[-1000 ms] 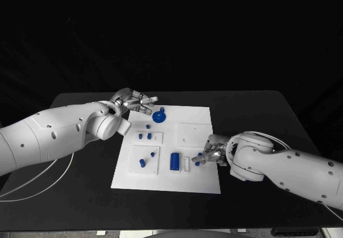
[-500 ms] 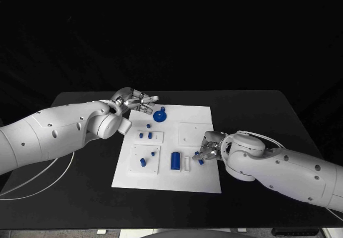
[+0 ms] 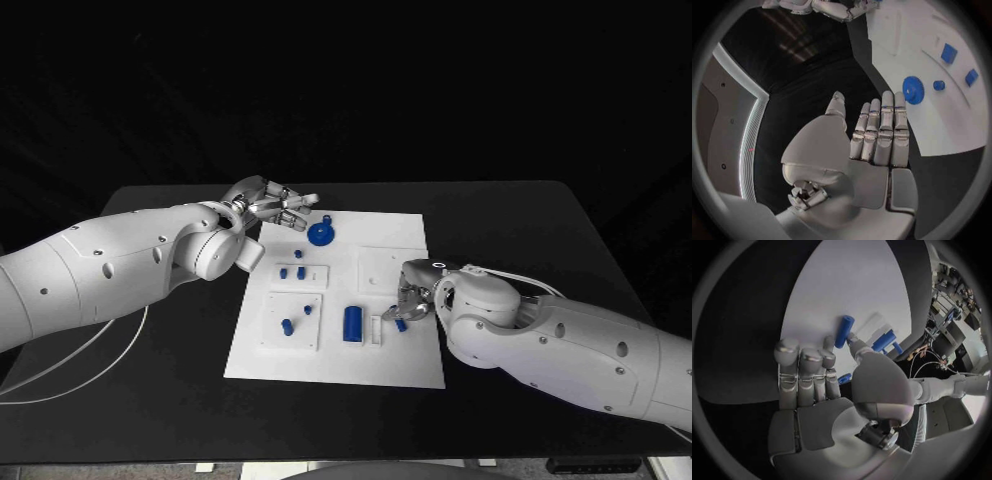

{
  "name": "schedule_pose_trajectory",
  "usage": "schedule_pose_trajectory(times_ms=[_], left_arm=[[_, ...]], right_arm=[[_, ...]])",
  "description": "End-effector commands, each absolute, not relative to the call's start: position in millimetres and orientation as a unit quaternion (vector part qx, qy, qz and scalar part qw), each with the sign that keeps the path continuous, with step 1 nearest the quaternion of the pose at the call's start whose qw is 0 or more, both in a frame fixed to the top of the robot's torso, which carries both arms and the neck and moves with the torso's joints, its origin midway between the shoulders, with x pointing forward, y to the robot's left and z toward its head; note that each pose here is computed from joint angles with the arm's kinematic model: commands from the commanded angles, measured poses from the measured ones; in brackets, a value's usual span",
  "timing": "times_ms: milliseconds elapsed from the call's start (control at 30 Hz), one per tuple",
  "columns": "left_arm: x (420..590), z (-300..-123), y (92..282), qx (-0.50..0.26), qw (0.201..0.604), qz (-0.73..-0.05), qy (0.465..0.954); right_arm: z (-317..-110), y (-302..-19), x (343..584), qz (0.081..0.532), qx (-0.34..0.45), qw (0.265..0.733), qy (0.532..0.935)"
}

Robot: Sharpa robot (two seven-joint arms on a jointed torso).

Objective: Assemble the parts on the task board

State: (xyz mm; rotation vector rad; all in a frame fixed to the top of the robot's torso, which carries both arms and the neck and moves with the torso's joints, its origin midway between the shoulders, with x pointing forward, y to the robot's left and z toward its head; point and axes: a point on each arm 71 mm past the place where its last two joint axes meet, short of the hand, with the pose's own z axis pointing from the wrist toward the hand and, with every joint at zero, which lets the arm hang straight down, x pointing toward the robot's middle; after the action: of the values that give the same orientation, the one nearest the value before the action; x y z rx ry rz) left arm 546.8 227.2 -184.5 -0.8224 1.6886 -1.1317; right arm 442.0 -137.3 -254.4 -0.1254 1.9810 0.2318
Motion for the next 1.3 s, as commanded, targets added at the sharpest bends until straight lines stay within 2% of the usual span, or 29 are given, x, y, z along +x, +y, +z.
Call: schedule_pose_trajectory(times_ms=[33,267,600,900,1067,1300], left_arm=[[545.9,-184.2,225.3,-0.328,0.451,-0.462,0.69],[545.3,-184.5,227.1,-0.328,0.45,-0.46,0.692],[544.8,-184.9,227.7,-0.327,0.448,-0.459,0.694],[544.6,-185.0,227.8,-0.326,0.448,-0.458,0.695],[544.6,-185.0,227.8,-0.326,0.448,-0.458,0.695],[544.6,-185.0,227.3,-0.325,0.448,-0.458,0.696]], right_arm=[[-270,-148,437,0.046,-0.072,0.527,0.845],[-272,-152,426,0.058,-0.063,0.51,0.856],[-280,-161,417,0.066,-0.038,0.451,0.889],[-281,-163,416,0.075,-0.02,0.454,0.888],[-278,-164,417,0.103,0.024,0.463,0.88],[-267,-163,417,0.169,0.123,0.455,0.866]])
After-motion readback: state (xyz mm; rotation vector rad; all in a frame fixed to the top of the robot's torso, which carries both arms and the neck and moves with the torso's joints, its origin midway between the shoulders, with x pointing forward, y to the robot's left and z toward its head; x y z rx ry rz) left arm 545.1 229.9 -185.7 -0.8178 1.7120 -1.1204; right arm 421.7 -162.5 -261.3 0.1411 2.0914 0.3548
